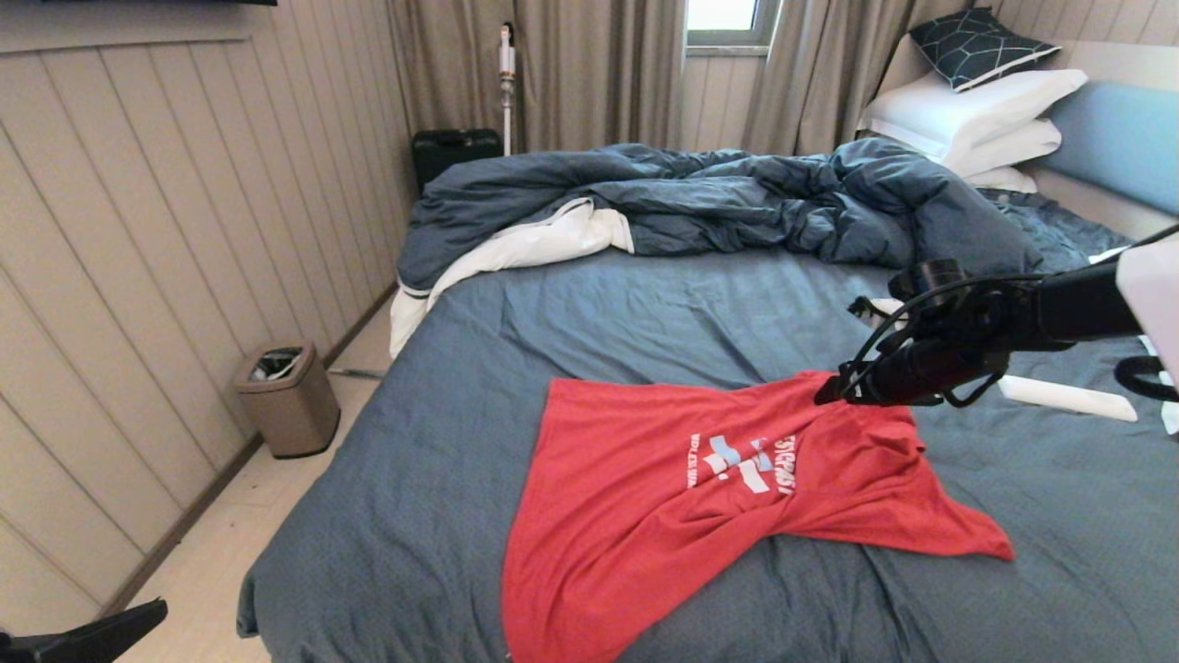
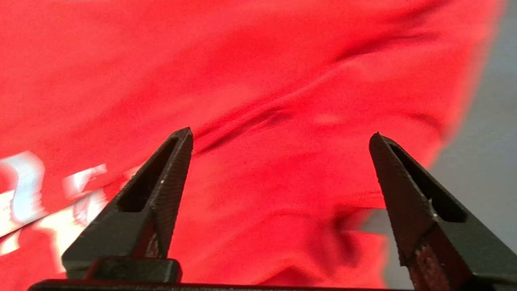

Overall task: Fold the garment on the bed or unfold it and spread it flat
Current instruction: Unford the red T-shirt

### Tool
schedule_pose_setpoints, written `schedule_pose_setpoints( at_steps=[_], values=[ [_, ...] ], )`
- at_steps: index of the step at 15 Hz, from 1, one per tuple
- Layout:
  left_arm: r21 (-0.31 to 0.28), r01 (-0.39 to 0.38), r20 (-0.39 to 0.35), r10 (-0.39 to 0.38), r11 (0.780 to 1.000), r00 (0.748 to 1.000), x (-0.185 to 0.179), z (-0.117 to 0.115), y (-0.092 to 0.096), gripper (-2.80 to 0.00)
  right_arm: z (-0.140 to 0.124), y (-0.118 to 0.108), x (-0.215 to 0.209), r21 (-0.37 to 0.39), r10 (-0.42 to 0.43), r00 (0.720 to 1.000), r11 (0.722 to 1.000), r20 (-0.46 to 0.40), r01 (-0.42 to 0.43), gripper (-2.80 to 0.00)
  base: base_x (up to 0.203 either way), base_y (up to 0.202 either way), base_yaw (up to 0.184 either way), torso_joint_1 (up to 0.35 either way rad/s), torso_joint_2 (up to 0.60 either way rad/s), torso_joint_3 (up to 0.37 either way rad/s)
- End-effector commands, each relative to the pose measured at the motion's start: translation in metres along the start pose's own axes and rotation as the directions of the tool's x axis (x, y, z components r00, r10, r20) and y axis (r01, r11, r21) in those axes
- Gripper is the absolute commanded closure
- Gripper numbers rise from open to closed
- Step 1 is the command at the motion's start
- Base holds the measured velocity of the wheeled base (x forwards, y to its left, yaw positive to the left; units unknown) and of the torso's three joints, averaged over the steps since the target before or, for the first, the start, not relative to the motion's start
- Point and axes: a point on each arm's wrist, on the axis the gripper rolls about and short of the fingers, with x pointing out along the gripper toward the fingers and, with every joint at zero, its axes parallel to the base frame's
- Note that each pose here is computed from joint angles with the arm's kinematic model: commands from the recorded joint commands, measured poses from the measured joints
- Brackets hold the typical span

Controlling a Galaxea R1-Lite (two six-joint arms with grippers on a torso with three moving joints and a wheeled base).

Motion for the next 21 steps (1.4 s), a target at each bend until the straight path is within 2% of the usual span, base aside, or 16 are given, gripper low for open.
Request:
schedule_pose_setpoints(
  at_steps=[1, 7, 10, 11, 17, 21],
  values=[
    [-0.001, 0.001, -0.001, -0.001, 1.0, 1.0, 0.0, 0.001, 0.0, 0.0, -0.005, 0.01, 0.01, -0.016, 0.017, 0.999, 1.0, -0.03, -0.017, -2.8, 0.0, 0.0, 0.0, 0.0, 0.0, 0.0],
    [-0.003, 0.0, -0.013, 0.0, 1.0, 1.0, 0.003, 0.001, 0.001, 0.0, -0.019, 0.014, 0.009, -0.017, 0.022, 0.997, 1.0, -0.074, -0.023, -2.8, 0.0, 0.0, 0.0, 0.0, 0.0, 0.0],
    [-0.004, -0.002, -0.018, 0.001, 1.0, 1.0, 0.003, 0.0, 0.001, 0.0, -0.023, 0.012, 0.017, -0.017, 0.018, 0.998, 1.0, -0.067, -0.019, -2.8, 0.0, 0.0, 0.0, 0.0, 0.0, 0.0],
    [-0.005, -0.002, -0.019, 0.002, 1.0, 1.0, 0.003, 0.0, 0.001, 0.0, -0.025, 0.012, 0.017, -0.016, 0.02, 0.997, 1.0, -0.074, -0.021, 0.0, 0.0, 0.0, 0.0, 0.0, 0.0, 0.0],
    [-0.009, 0.029, -0.034, -0.029, 1.0, 0.999, 0.005, 0.0, 0.0, 0.0, -0.024, 0.011, 0.015, -0.016, 0.017, 0.999, 1.0, -0.035, -0.018, 0.0, 0.0, 0.0, 0.0, 0.0, 0.0, 0.0],
    [-0.009, 0.029, -0.035, -0.029, 1.0, 0.999, 0.004, -0.001, 0.001, 0.0, -0.023, 0.011, -0.026, -0.017, 0.012, 1.0, 1.0, 0.014, -0.011, 0.0, 0.0, 0.0, 0.0, 0.0, 0.0, 0.0]
  ],
)
